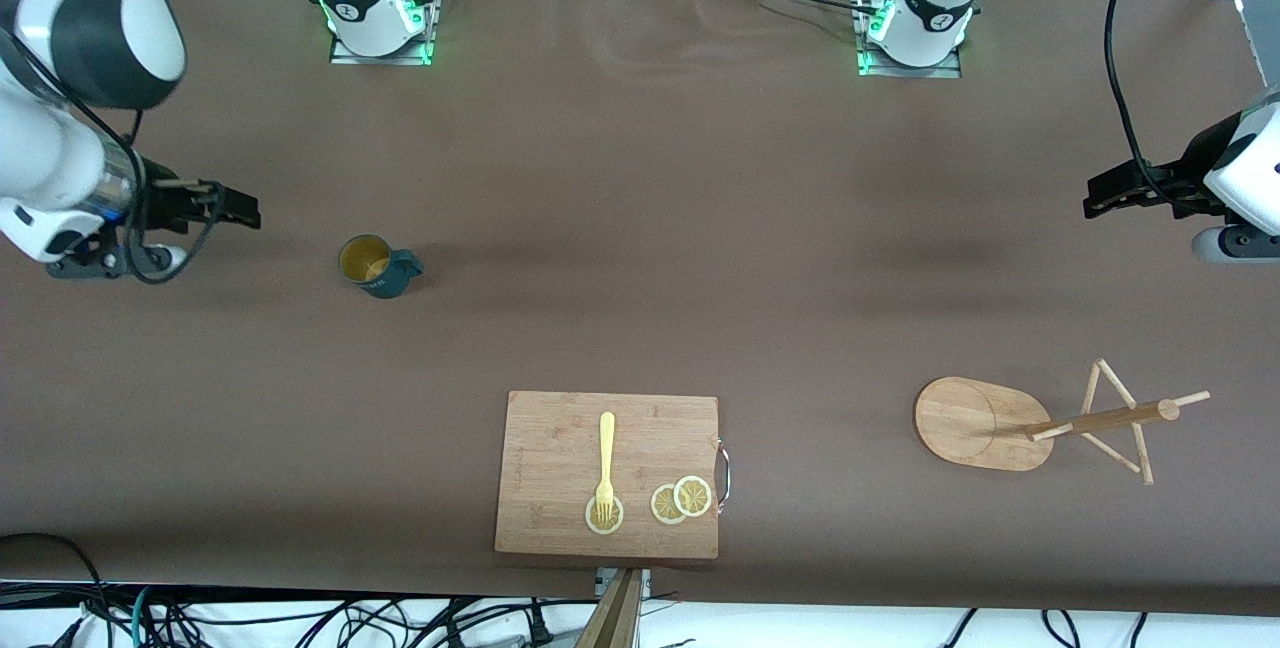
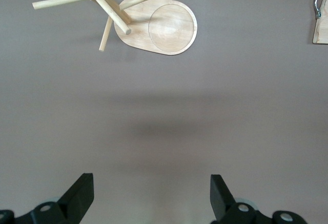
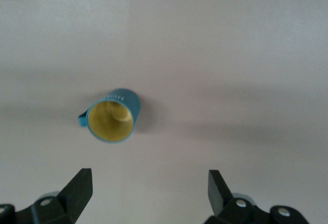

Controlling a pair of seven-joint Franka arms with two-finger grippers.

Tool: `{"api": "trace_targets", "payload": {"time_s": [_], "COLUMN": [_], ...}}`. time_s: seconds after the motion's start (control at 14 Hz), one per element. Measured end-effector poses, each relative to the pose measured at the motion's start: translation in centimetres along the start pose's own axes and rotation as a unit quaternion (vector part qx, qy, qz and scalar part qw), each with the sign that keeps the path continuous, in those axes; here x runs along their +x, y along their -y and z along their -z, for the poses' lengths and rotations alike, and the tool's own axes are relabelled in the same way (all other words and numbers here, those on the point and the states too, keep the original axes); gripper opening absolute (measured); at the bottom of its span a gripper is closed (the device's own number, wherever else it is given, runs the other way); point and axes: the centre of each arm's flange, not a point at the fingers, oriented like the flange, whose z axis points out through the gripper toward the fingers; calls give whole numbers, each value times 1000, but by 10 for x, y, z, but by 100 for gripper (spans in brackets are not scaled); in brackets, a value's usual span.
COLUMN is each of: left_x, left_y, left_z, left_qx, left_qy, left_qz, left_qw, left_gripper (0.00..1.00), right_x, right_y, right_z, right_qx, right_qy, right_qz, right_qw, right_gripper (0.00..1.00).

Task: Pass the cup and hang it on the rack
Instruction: 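Move the right gripper down over the teal mug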

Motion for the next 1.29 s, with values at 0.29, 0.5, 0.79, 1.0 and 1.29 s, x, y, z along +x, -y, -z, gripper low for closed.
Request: {"api": "trace_targets", "payload": {"time_s": [0.29, 0.5, 0.79, 1.0, 1.29], "left_x": [1, 2, 2, 2, 2], "left_y": [-7, -7, -8, -8, -4], "left_z": [-2, -3, -3, -3, -3], "left_qx": [0, 0, 0, 0, 0], "left_qy": [2, 3, 3, 3, 3], "left_qz": [-6, -6, -7, -7, -3], "left_qw": [1000, 1000, 1000, 1000, 1000], "left_gripper": [100, 100, 100, 100, 100], "right_x": [0, -16, -31, -31, -28], "right_y": [26, 31, 31, 31, 32], "right_z": [-88, -136, -170, -181, -204], "right_qx": [-3, -4, -5, -5, -4], "right_qy": [-38, -61, -94, -98, -95], "right_qz": [22, 26, 26, 26, 26], "right_qw": [999, 998, 995, 995, 995], "right_gripper": [100, 100, 100, 100, 96]}}
